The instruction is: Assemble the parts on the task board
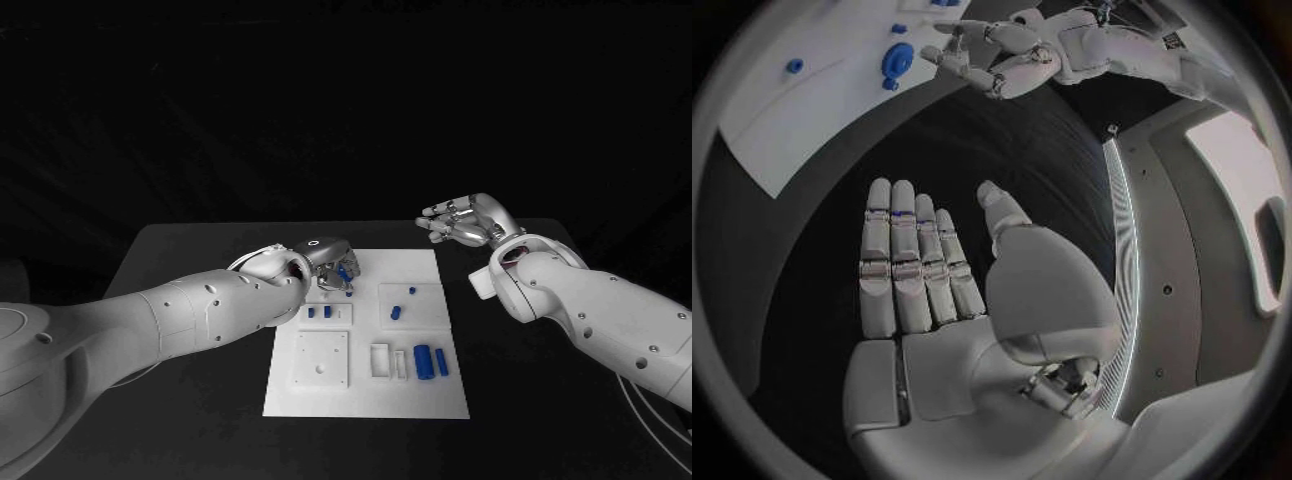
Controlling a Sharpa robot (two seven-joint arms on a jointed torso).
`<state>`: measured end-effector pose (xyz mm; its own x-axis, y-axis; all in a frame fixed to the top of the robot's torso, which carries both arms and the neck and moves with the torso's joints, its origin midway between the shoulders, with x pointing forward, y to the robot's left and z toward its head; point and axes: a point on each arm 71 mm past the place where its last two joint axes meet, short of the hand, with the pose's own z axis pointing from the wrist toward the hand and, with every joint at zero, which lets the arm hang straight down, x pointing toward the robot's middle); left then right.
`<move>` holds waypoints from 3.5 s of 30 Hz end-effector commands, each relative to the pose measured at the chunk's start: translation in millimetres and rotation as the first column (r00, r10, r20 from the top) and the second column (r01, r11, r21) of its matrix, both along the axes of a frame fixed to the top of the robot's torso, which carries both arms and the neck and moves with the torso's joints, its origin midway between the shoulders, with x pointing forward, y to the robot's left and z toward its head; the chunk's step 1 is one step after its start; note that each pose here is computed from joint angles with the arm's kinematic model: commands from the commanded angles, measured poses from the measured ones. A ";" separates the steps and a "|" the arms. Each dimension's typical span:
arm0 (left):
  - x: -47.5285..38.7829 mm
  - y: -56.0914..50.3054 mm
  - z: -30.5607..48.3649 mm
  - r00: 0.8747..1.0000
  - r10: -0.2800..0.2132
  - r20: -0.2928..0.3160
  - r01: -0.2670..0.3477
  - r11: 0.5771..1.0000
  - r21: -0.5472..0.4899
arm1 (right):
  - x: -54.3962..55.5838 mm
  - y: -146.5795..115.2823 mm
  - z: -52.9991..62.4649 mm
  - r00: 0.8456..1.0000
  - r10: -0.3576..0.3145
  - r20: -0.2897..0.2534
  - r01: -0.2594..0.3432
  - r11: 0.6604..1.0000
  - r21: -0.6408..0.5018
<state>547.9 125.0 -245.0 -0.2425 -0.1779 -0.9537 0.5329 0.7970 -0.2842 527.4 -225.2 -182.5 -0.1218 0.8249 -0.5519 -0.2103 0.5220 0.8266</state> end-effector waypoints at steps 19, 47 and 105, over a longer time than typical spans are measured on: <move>8.7 1.8 -13.2 0.999 -0.024 -0.029 0.028 0.993 0.117 | -1.1 9.8 3.2 0.999 0.031 0.009 -0.031 0.999 0.004; 10.9 5.9 -25.5 0.999 -0.027 -0.023 0.030 0.991 0.134 | -1.5 13.5 6.1 0.999 0.039 0.015 -0.039 0.999 0.007; 13.0 28.0 2.7 0.991 0.089 -0.097 -0.102 0.985 -0.140 | -1.2 10.9 5.8 0.999 0.035 0.014 -0.035 0.999 0.003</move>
